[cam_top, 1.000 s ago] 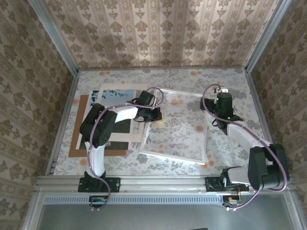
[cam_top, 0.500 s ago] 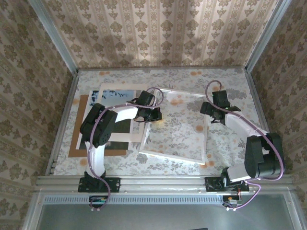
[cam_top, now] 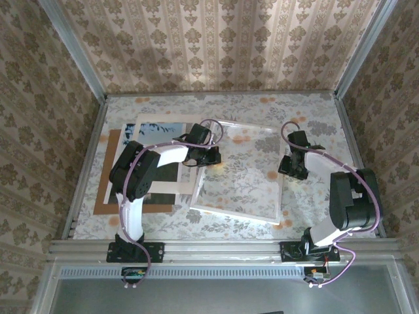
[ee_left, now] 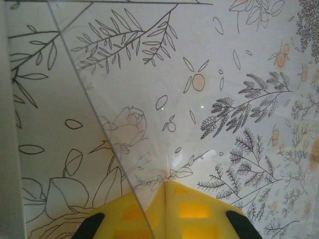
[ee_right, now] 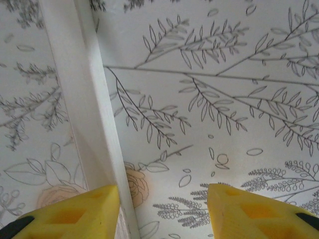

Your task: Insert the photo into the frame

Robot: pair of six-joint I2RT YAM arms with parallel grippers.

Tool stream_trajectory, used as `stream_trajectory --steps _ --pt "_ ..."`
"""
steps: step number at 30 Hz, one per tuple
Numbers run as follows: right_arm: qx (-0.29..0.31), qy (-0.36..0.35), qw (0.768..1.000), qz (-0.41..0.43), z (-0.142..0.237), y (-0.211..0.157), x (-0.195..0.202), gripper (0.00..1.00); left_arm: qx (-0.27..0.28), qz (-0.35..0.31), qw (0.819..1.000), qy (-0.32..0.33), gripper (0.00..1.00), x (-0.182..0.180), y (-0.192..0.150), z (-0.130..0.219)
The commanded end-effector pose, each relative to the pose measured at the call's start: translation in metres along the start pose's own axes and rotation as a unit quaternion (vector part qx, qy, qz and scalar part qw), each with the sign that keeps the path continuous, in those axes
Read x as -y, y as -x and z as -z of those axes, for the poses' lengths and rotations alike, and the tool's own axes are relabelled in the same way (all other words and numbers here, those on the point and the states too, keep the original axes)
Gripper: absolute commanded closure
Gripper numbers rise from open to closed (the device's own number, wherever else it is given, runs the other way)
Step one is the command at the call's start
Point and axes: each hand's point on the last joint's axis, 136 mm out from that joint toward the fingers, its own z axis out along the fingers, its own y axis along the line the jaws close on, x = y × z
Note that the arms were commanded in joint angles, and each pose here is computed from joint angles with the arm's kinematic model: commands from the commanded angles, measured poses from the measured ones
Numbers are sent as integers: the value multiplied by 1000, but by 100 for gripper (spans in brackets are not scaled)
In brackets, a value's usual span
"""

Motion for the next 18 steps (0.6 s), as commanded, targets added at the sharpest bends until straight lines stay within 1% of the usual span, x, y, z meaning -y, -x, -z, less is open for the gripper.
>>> stream_trajectory --steps 1,9,14,18 --pt "-40 -2 999 9 5 -15 2 49 -13 4 1000 -5 100 -2 -6 -3" --pt "-70 -7 997 19 10 -33 7 50 -12 6 1000 -9 100 -1 -6 -3" --pt "-79 18 997 19 9 -35 -2 50 -13 6 1000 -9 100 -1 -7 -3" --pt "-92 14 995 21 2 -34 -1 49 -12 6 1000 -10 100 0 -7 -2"
